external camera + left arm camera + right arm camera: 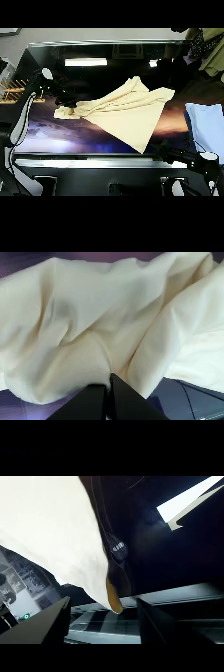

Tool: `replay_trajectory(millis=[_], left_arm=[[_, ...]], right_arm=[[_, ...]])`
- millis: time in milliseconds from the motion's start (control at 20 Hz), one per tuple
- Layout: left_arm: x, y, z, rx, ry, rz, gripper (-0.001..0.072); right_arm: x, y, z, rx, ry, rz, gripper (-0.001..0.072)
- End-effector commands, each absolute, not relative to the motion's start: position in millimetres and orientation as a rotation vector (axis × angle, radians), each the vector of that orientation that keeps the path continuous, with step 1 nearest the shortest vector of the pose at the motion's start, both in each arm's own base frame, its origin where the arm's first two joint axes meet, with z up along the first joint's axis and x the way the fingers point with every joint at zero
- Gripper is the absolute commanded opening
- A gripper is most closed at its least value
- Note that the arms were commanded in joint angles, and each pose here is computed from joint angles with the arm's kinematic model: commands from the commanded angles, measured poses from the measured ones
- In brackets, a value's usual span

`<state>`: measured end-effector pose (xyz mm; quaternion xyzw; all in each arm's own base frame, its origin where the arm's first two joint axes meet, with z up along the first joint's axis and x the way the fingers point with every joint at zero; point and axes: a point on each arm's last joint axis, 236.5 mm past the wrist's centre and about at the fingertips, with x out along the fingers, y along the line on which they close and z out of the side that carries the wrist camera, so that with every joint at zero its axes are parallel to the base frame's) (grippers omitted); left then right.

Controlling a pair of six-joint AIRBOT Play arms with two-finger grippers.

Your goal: Fold the clothes and pants, and hang the long-sleeved shirts on hangers.

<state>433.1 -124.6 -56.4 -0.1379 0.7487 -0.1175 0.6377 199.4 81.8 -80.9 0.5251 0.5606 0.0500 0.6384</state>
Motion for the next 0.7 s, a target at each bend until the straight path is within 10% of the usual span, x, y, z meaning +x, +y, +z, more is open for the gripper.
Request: replay_trajectory(millis=[0, 650], left_arm=[[434.6, -124.8, -57.0, -0.312, 1.703, -0.27, 0.0015], [436.9, -116.7, -57.0, -0.328, 1.699, -0.257, 0.0015]], right_arm=[[207.1, 84.1, -79.9, 1.168, 1.254, 0.126, 0.0474], [222.7, 141.7, -102.5, 1.052, 1.38, 0.106, 0.0472]])
